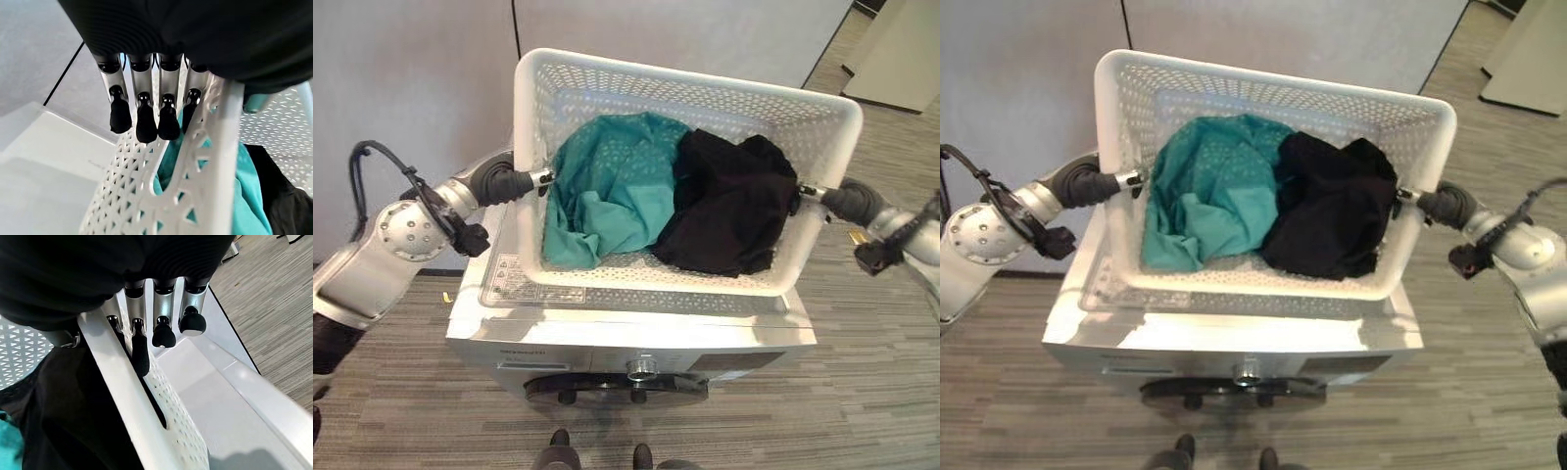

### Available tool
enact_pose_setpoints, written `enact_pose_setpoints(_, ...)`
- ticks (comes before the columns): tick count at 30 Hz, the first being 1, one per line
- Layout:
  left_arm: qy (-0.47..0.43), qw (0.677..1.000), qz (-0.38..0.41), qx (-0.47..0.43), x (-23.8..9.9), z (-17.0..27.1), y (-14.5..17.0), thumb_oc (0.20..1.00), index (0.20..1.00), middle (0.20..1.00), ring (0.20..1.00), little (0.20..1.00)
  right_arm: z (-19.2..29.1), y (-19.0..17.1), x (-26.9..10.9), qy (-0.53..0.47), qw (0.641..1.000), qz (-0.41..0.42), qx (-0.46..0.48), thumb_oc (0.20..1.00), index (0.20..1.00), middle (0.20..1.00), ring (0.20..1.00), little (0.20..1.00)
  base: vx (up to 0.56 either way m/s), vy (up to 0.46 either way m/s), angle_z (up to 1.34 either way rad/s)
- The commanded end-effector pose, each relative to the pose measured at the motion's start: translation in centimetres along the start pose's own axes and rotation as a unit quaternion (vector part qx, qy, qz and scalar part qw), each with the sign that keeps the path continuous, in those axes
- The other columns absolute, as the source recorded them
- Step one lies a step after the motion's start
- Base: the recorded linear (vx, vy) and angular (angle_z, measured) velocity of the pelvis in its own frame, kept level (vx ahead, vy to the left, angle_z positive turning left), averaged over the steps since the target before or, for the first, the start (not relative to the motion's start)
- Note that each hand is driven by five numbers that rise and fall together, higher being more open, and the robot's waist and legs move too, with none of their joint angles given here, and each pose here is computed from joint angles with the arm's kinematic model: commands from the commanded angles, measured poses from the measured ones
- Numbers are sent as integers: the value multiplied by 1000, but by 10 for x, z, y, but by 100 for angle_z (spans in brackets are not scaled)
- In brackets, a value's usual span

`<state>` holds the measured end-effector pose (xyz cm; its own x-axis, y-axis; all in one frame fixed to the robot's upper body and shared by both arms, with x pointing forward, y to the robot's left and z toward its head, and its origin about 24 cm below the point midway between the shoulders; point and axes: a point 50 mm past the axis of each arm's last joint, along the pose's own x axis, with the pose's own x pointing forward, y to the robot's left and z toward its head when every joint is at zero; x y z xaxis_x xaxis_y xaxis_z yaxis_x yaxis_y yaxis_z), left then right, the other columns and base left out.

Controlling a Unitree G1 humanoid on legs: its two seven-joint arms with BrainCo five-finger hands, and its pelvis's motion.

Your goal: Grab the laundry basket,head to the washer,open it,put in the laundry and shut it.

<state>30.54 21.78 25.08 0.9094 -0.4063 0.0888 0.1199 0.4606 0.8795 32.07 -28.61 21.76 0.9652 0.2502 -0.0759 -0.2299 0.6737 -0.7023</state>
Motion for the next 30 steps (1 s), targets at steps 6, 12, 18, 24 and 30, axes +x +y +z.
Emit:
enact_pose_setpoints(6, 51, 969, 229, -80, 51, -22, 57, 1000, 1000, 1000, 1000, 1000, -15, -68, 27, 104, 967, -221, 76, 1000, 1000, 1000, 1000, 1000, -10, -9, 5)
enact_pose_setpoints(12, 51, 963, 254, -81, 58, -17, 70, 1000, 1000, 1000, 1000, 1000, 12, -83, 38, 84, 963, -243, 80, 1000, 1000, 1000, 1000, 1000, -1, -7, 5)
enact_pose_setpoints(18, 49, 956, 279, -75, 34, -28, 74, 1000, 1000, 1000, 1000, 1000, 7, -95, 18, 51, 950, -283, 118, 1000, 1000, 1000, 1000, 1000, 0, 0, 0)
enact_pose_setpoints(24, 106, 933, 335, -81, -68, -77, 47, 1000, 1000, 1000, 1000, 1000, -57, -89, -68, 64, 924, -358, 119, 1000, 1000, 1000, 1000, 1000, 11, -6, 0)
enact_pose_setpoints(30, 289, 884, 362, -61, -183, -125, -4, 1000, 1000, 1000, 1000, 1000, -98, -42, -147, 131, 919, -366, 61, 1000, 1000, 1000, 1000, 1000, 0, -31, -11)
